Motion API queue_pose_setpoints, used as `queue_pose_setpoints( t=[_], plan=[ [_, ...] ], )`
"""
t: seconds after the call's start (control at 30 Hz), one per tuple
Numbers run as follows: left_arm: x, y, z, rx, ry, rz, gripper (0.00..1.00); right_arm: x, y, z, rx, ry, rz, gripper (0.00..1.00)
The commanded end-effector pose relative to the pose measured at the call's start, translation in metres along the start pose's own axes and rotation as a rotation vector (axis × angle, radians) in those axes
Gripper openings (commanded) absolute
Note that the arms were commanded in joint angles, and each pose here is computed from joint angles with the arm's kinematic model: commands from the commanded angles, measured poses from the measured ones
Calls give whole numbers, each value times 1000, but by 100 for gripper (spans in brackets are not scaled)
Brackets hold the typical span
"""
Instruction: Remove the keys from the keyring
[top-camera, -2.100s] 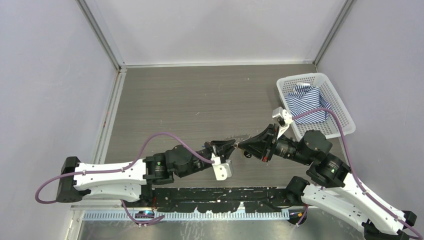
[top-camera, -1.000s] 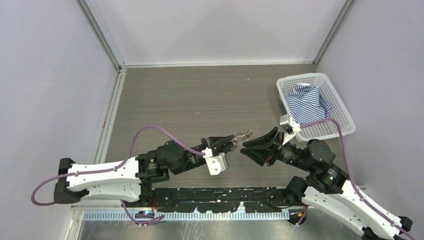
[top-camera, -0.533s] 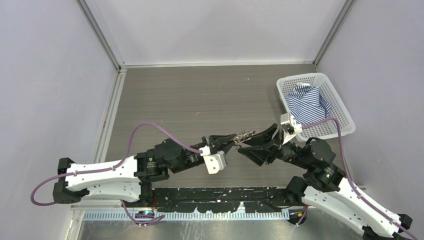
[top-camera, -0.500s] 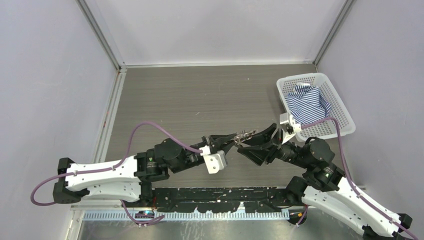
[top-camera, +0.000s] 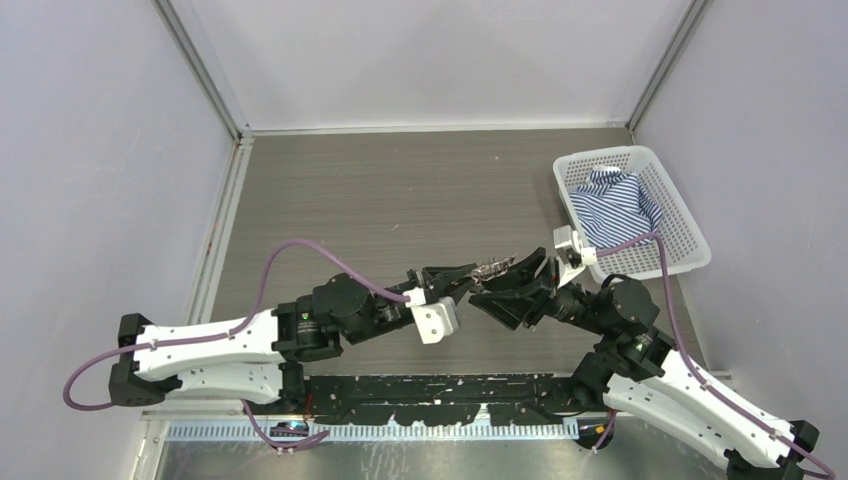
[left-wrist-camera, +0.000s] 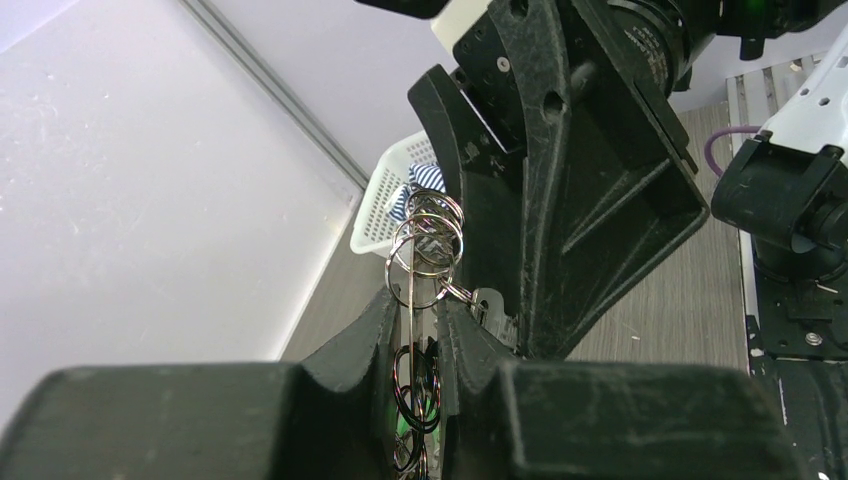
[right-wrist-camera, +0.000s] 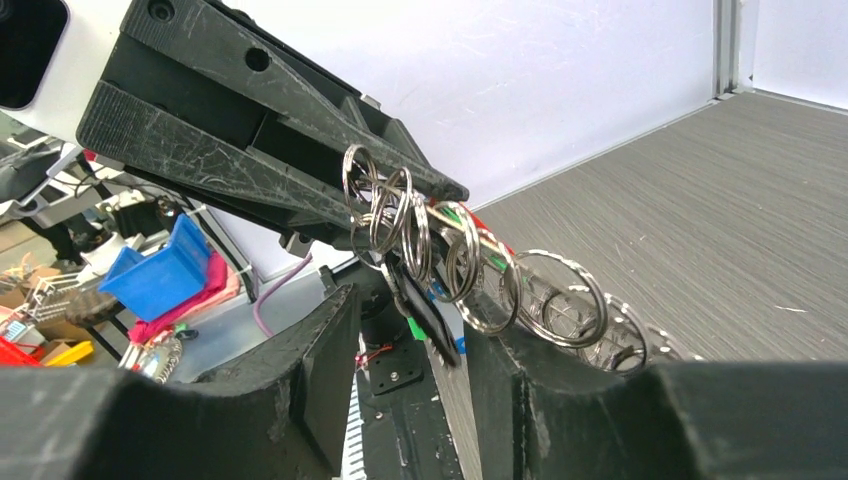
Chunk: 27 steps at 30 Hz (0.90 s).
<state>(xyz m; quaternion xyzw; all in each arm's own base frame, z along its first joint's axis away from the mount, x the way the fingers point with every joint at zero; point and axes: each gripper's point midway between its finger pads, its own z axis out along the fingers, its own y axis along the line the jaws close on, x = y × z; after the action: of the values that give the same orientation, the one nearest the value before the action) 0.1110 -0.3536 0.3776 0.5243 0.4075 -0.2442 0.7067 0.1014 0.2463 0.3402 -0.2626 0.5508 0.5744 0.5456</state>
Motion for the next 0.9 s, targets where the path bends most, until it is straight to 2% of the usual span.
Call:
queue_pose_setpoints(
  t=[0.0,0.23,0.47,0.87],
  plan=[
    [-45,36,-1,-108,-122,-37,0,-16,10,3,-49,-70,0,47],
    [-44,39,1,-120,-116,-36,0,-17,10,1,-54,-105,22,45],
    [-43,42,1,-136,-112,-38,0,-16,11,2,-60,-102,38,36],
    [-43,45,-1,-152,-110,-41,0,-6,9,5,-71,-80,72,36]
  ],
)
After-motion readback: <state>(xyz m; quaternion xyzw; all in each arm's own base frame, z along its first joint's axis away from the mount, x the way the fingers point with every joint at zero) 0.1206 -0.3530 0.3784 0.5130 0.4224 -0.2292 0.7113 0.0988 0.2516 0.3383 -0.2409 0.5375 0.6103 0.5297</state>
